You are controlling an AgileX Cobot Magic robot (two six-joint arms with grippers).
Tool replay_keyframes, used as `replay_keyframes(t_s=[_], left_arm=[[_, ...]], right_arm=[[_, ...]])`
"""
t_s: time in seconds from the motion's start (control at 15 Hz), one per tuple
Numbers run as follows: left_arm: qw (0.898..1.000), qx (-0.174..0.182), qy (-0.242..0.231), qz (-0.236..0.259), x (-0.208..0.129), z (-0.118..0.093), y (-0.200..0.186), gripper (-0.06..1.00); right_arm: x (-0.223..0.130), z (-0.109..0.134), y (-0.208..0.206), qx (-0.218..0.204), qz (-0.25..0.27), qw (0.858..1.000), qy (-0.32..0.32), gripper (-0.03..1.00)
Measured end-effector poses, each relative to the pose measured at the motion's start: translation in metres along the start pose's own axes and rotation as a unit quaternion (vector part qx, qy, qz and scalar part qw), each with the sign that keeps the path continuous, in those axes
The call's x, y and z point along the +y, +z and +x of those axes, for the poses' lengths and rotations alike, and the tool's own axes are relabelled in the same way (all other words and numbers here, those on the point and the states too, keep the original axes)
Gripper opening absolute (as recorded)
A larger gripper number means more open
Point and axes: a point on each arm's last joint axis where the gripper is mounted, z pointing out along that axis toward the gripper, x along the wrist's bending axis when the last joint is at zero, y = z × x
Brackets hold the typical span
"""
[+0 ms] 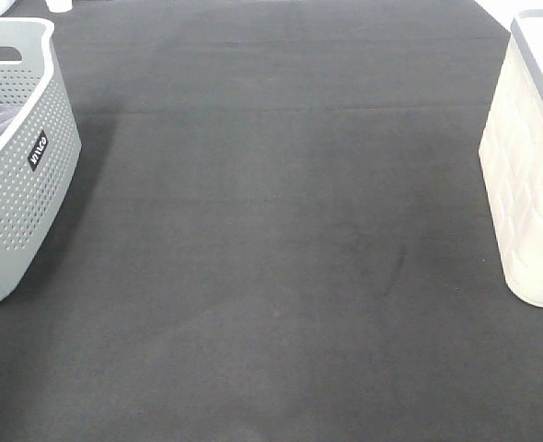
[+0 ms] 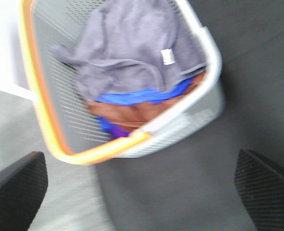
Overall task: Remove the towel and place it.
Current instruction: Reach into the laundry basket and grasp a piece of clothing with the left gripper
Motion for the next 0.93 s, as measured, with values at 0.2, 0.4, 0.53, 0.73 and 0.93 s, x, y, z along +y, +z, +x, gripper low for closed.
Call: replay_keyframes(t_s=[0.2, 0.4, 0.53, 0.73, 0.93], left_arm=[[0.991, 0.046, 0.121, 0.043, 0.035, 0.04, 0.024, 0.99], [0.979, 0.063, 0.184, 0.061, 0.069, 0.081, 0.076, 0.99], [0.974, 0.05, 0.21, 0.074, 0.083, 0.092, 0.134, 0.99], [0.953, -0.021, 0.278, 0.121, 0.074, 0.085, 0.234, 0.99], [0.93, -0.071, 0.326, 0.154, 0.06, 0.075, 0.282, 0.99]], right_arm=[[0.0, 0.0, 0.0, 0.0, 0.0, 1.0, 0.0, 0.8], [0.0, 0.0, 0.0, 0.0, 0.0, 1.0, 0.0, 0.8], [0.0, 0.0, 0.0, 0.0, 0.0, 1.0, 0.0, 0.8], [0.0, 0.0, 0.0, 0.0, 0.0, 1.0, 0.0, 0.8], [0.0, 0.0, 0.0, 0.0, 0.0, 1.0, 0.0, 0.8]])
